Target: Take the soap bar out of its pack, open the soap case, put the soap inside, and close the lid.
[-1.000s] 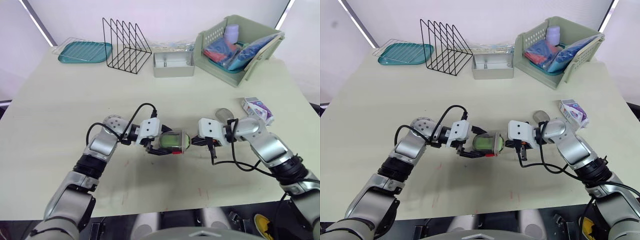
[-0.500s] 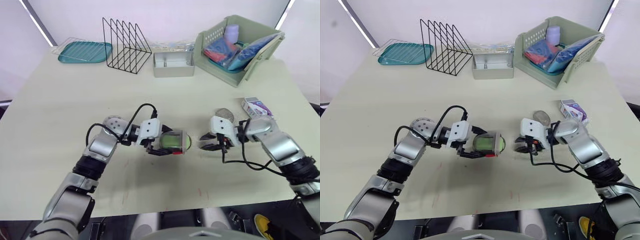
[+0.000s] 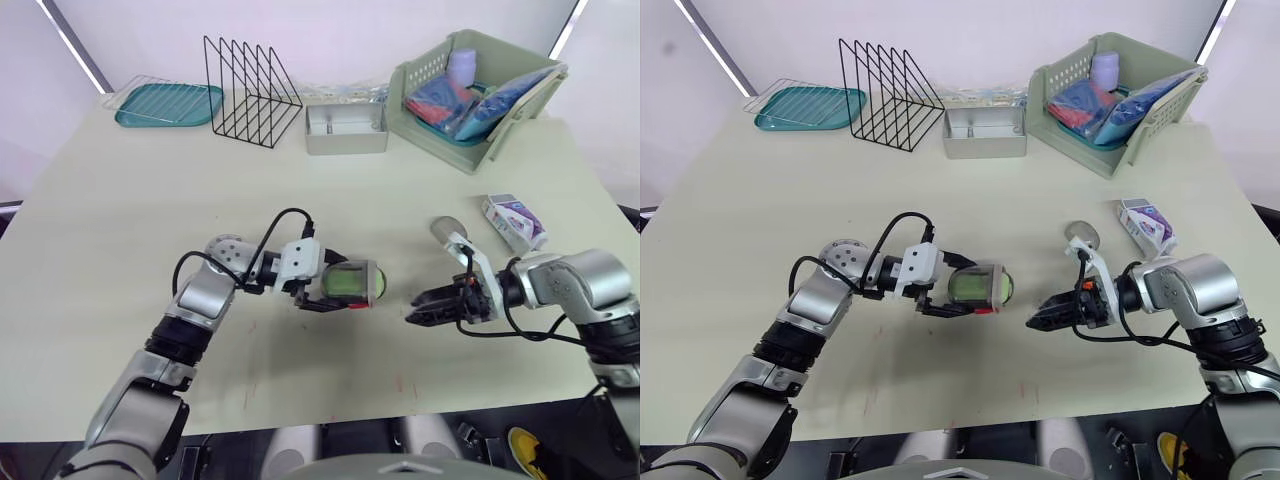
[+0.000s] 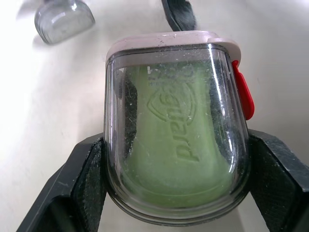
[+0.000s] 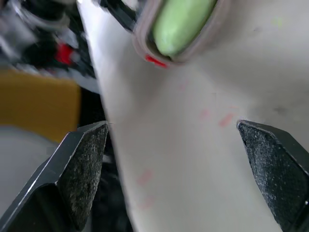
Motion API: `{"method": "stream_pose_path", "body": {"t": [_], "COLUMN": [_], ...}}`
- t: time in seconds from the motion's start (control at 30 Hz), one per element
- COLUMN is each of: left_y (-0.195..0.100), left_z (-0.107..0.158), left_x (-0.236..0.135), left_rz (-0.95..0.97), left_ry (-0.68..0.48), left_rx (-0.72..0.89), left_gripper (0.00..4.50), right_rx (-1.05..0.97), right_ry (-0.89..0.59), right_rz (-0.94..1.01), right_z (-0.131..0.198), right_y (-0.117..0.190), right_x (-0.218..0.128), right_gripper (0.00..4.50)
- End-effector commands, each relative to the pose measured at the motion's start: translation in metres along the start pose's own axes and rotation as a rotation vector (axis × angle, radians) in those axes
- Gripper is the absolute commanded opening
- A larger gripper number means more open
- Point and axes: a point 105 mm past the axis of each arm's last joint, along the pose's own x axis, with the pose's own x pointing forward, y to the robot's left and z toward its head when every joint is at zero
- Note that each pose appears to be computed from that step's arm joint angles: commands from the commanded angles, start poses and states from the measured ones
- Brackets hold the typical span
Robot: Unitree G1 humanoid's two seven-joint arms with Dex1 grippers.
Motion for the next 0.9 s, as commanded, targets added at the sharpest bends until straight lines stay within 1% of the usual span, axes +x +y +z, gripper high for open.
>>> {"method": "stream_pose_path", "body": {"t": [0.03, 0.27, 0.5, 0.9], "left_y": [0.007, 0.007, 0.006, 0.007], "left_z": [0.018, 0.021, 0.023, 0.026], "left_x": [-0.007, -0.005, -0.003, 0.0], "left_rz": [0.054, 0.067, 0.066, 0.061], "left_ry": [-0.06, -0.072, -0.078, -0.084], "left_rx": [0.064, 0.064, 0.065, 0.073], "left_gripper": [3.45, 3.45, 3.45, 3.45], "right_rx": [0.077, 0.134, 0.153, 0.197], "right_ry": [-0.08, -0.199, -0.217, -0.212], "right_rz": [0.034, 0.057, 0.079, 0.082], "right_z": [0.013, 0.029, 0.036, 0.04], "right_y": [0.007, 0.004, 0.009, 0.011], "right_x": [0.005, 0.021, 0.034, 0.045], "right_gripper": [4.45, 4.45, 4.45, 4.45]}}
